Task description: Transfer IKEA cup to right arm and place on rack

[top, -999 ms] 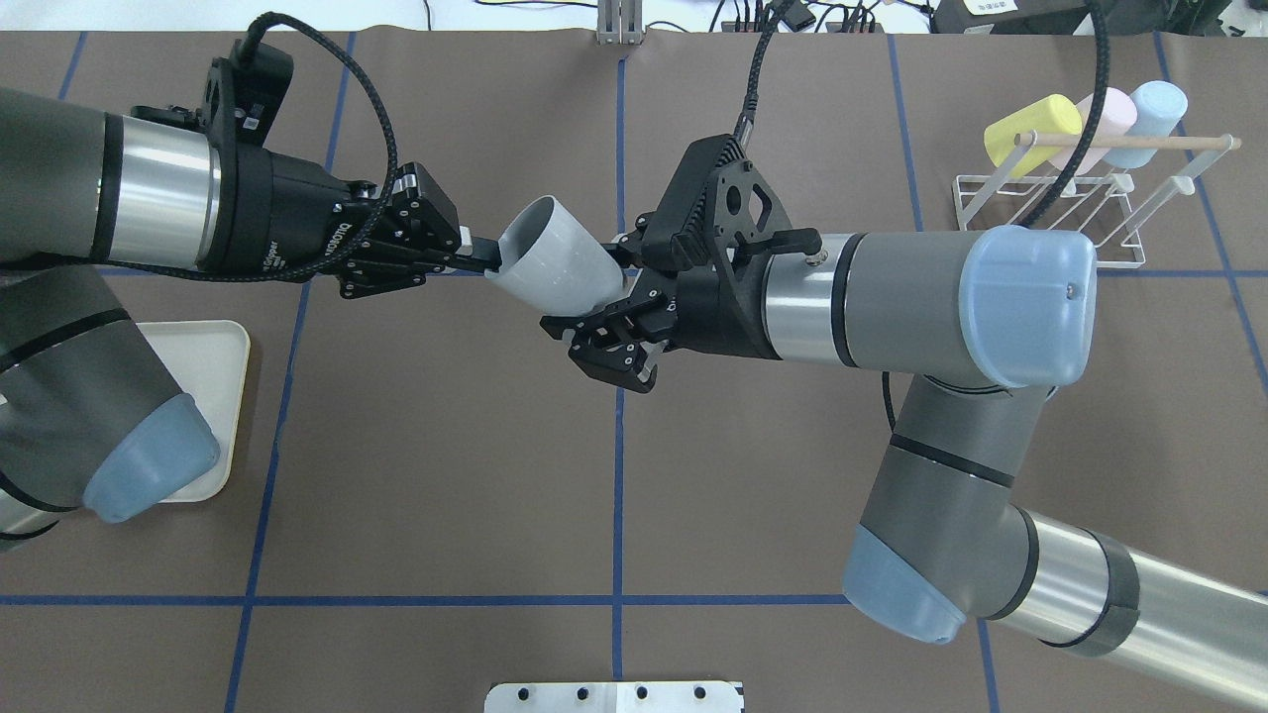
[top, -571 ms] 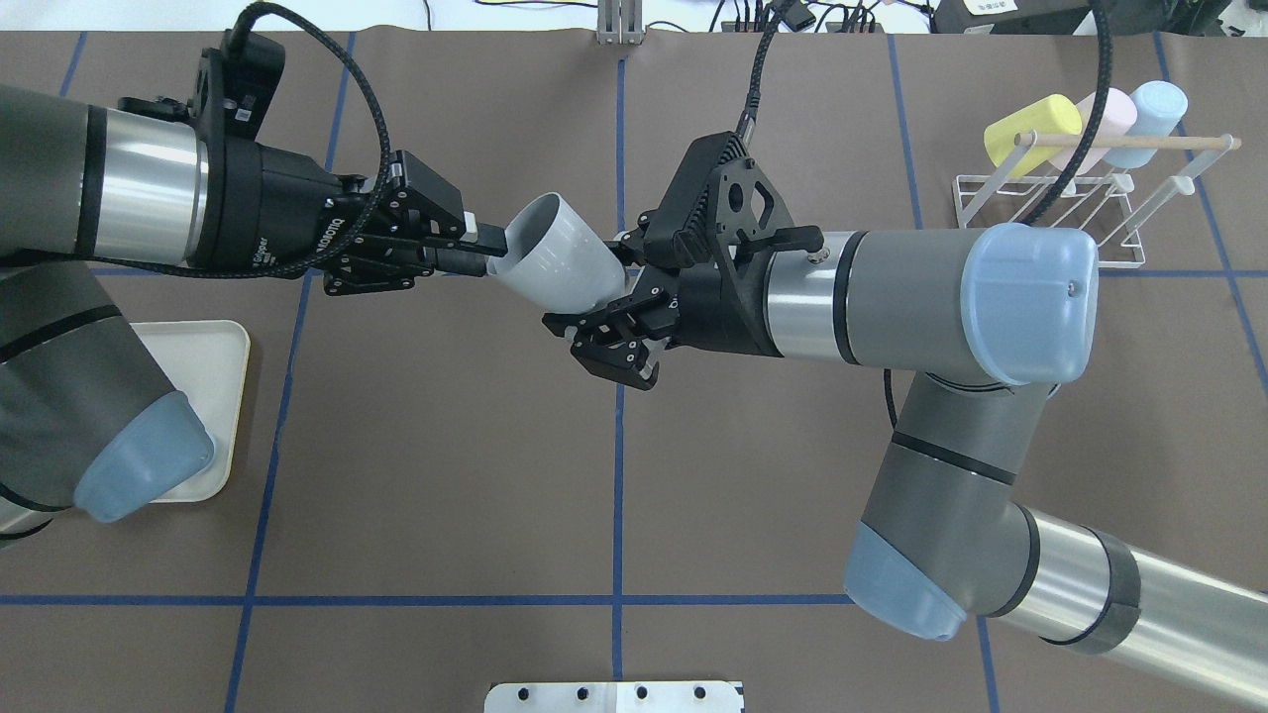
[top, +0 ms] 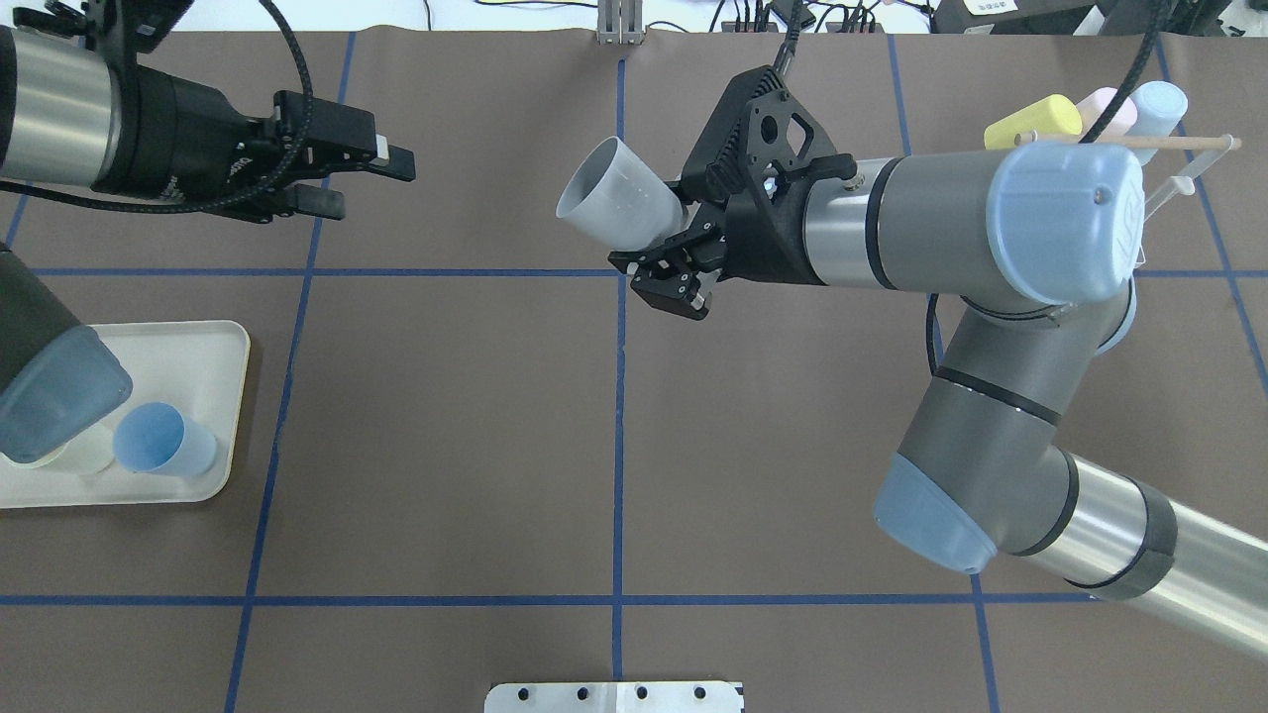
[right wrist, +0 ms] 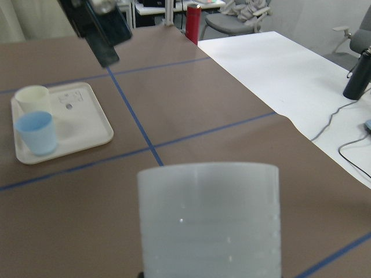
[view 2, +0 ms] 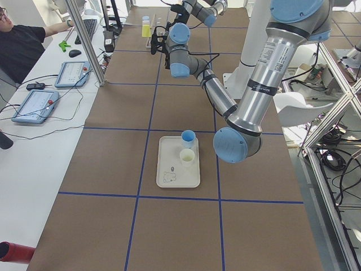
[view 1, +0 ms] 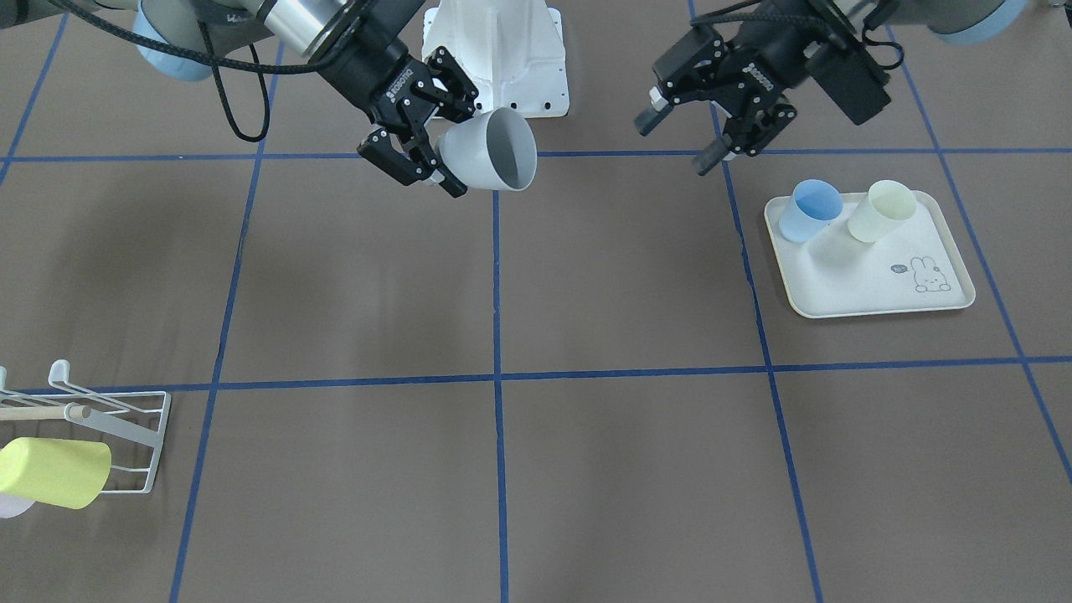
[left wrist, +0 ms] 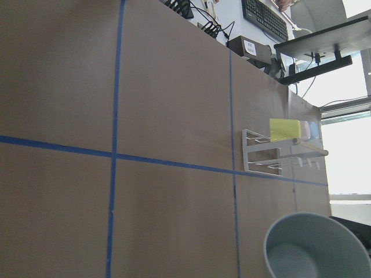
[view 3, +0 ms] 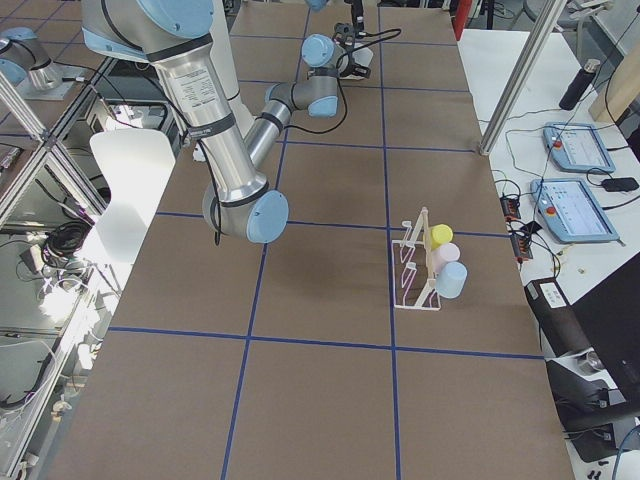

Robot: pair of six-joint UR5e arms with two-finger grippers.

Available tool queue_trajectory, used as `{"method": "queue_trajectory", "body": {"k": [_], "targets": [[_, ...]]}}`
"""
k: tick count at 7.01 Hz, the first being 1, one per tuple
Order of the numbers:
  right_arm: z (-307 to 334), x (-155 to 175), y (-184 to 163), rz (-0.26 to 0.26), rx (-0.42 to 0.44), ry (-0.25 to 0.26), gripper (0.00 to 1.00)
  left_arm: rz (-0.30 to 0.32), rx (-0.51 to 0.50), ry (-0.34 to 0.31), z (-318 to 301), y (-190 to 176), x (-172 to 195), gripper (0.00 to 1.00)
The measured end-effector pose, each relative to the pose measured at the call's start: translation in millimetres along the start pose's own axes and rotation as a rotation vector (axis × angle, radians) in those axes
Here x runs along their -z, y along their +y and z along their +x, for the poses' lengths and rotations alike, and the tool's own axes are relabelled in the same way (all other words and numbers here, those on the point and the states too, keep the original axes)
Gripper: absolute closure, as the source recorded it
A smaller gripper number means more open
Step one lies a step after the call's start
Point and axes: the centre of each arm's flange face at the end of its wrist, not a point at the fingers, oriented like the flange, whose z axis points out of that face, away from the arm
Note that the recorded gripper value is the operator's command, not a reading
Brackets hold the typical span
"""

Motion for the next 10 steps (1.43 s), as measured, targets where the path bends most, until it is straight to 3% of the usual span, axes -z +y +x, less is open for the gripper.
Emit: {"method": "queue_trajectory", "body": {"k": [2,4,7,8,10], "targets": [[59.1,18.9,8.1,-0.224,0.158,0.113,0.78,0.028,-0.164,-0.177,-51.0,-32.9,27.9,0.0],[119.1,57.7,25.7,-0.49,0.363,0.182,0.78,0.047,-0.262,-0.267,-97.0,-49.8,56.8,0.0],[175.3,128.7,108.4,-0.889,0.796,0.266,0.82,0.049,-0.288,-0.289,-110.3,-53.3,65.9,0.0],[185.9,145.6,134.6,-1.016,0.921,0.272,0.83,0.049,-0.289,-0.289,-110.5,-53.1,66.0,0.0],[205.5,163.0,177.3,-1.257,1.099,0.276,0.84,0.049,-0.29,-0.287,-109.8,-52.5,66.3,0.0]]}}
